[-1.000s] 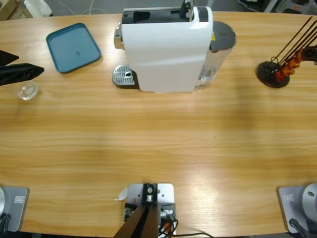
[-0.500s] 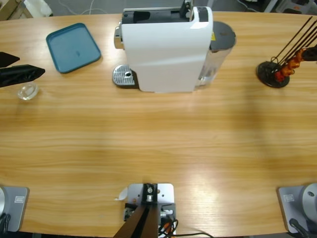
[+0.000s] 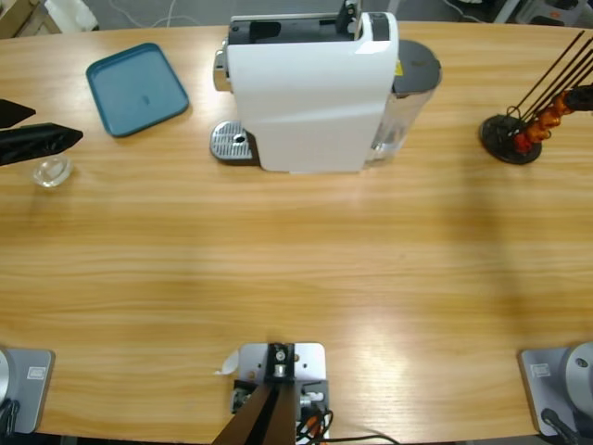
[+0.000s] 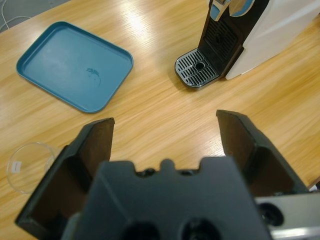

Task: Pour coffee

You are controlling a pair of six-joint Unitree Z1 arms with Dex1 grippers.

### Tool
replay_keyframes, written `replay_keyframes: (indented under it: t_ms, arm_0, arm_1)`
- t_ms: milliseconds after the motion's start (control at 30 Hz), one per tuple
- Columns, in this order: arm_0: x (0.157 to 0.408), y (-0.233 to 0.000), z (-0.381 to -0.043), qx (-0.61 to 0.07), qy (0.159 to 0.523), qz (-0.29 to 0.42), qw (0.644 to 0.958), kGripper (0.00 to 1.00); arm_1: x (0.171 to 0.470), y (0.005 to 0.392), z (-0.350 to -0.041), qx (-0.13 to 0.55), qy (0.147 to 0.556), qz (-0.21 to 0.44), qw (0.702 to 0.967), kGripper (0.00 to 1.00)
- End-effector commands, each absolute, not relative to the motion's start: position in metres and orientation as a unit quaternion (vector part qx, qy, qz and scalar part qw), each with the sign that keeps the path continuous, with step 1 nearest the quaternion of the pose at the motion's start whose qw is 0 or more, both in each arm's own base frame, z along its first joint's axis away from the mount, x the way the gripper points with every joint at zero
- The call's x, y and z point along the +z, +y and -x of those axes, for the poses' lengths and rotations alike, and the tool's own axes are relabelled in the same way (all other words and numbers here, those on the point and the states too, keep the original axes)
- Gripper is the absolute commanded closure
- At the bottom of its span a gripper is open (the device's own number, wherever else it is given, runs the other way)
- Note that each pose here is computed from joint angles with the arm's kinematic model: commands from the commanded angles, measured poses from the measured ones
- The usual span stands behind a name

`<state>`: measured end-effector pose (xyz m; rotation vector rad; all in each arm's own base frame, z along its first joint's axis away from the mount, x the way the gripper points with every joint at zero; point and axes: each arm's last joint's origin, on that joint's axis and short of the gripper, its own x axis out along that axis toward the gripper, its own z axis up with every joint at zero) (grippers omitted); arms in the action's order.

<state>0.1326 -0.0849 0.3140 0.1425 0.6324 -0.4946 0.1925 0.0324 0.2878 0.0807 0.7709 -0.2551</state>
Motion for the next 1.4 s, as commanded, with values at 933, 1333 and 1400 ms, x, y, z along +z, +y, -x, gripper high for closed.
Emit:
replay_keyframes:
  t_ms: [933, 1333, 1400]
  arm_0:
    - [0.301, -0.083, -0.131, -0.231, 0.324, -0.073, 0.915, 0.119]
    - [0.301, -0.084, -0.131, -0.233, 0.324, -0.074, 0.914, 0.119]
    - [0.301, -0.084, -0.131, -0.234, 0.324, -0.074, 0.914, 0.119]
  arm_1:
    - [0.258, 0.033, -0.223, -0.132, 0.413, -0.034, 0.900, 0.485]
    - [0.257, 0.033, -0.227, -0.131, 0.417, -0.032, 0.899, 0.543]
    - [0.256, 0.033, -0.227, -0.131, 0.417, -0.032, 0.899, 0.543]
